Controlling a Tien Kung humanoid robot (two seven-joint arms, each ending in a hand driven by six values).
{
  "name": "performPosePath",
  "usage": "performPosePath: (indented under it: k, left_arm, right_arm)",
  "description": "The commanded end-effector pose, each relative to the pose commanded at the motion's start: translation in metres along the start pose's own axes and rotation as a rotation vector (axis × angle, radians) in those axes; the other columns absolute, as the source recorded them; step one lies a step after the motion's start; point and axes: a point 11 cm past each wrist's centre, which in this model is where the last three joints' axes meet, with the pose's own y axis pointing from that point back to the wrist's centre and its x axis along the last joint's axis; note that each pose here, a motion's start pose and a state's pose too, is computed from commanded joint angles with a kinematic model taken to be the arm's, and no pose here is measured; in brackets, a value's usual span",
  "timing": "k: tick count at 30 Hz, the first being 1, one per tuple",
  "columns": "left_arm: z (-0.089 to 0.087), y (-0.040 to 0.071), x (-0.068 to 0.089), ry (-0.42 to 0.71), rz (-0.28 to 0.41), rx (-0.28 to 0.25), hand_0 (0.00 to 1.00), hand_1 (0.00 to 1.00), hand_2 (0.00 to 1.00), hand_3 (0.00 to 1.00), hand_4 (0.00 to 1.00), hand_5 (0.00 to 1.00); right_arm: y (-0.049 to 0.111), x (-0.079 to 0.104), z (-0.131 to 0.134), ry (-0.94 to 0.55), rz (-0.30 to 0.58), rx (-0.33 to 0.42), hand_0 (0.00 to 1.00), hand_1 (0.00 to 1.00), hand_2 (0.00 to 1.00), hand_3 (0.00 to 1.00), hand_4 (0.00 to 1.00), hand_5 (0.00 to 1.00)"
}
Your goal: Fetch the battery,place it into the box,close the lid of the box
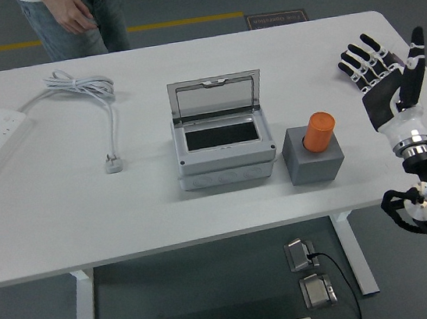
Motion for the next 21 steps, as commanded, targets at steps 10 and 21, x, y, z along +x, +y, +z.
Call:
performPosePath:
  k: [10, 21]
  left_arm:
    - [0.001, 0.0, 0.001, -0.001, 0.002, -0.001, 0.673, 0.708, 0.668, 0.625, 0.625, 0.218]
    - [0.002, 0.0, -0.002, -0.002, -0.002, -0.002, 0.673, 0.708, 0.668, 0.625, 0.625, 0.217]
  right_arm:
    - [0.002, -0.006, 0.004, 0.349, -0.071, 0.04, 0.791, 0.701, 0.714, 0.738, 0.998, 0.998]
    - [0.01, -0.003, 0.032, 0.34, -0.089, 0.014, 0.79, 0.701, 0.724, 0.768, 0.998, 0.992]
